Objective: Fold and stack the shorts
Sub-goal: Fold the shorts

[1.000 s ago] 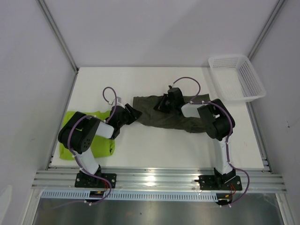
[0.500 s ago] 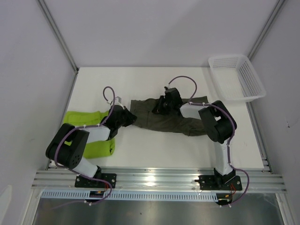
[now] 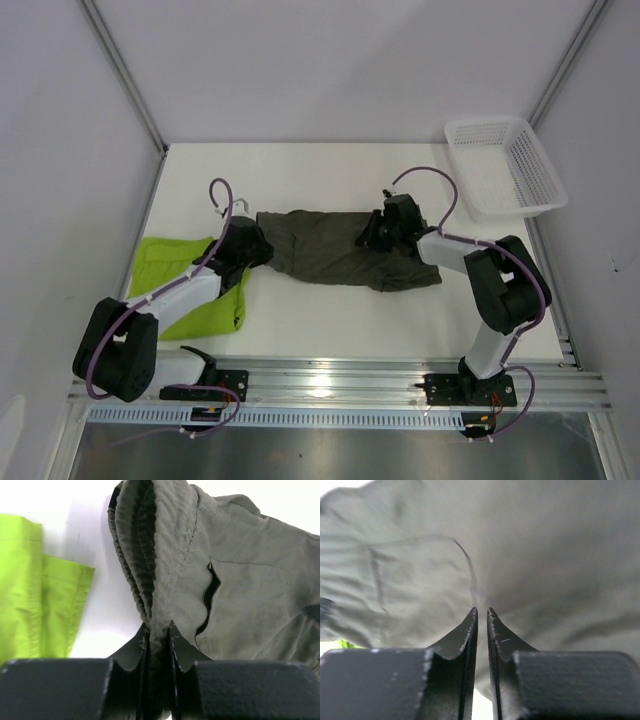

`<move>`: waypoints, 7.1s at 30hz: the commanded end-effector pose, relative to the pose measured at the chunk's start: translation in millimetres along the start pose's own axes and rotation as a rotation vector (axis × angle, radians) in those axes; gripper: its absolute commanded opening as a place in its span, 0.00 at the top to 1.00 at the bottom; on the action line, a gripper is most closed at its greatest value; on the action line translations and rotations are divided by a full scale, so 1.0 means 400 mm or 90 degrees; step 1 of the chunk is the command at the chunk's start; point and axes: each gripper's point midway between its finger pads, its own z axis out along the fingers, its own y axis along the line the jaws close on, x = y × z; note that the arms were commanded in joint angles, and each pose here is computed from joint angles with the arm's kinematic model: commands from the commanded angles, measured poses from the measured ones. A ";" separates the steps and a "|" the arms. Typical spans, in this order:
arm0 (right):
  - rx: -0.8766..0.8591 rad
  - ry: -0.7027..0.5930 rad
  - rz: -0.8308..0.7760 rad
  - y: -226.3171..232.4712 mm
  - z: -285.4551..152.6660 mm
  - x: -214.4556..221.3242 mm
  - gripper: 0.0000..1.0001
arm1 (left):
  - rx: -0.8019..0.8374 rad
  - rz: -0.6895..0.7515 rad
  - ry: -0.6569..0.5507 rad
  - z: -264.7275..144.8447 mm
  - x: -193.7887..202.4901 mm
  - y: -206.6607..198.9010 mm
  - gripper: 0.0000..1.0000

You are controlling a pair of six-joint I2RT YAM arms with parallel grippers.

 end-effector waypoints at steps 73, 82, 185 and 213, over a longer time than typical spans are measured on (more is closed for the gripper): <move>-0.059 0.084 0.063 0.190 -0.009 0.037 0.64 | 0.219 0.509 -0.150 -0.244 -0.026 -0.405 0.89; 0.073 0.018 0.057 -0.028 -0.133 -0.011 0.85 | 0.205 0.545 -0.143 -0.239 -0.017 -0.446 0.90; -0.178 -0.011 0.198 -0.140 -0.338 0.075 0.07 | 0.384 0.254 0.092 -0.091 0.086 -0.491 0.03; 0.126 0.047 0.046 -0.134 -0.248 0.137 0.17 | 0.289 0.224 0.081 -0.074 0.044 -0.482 0.31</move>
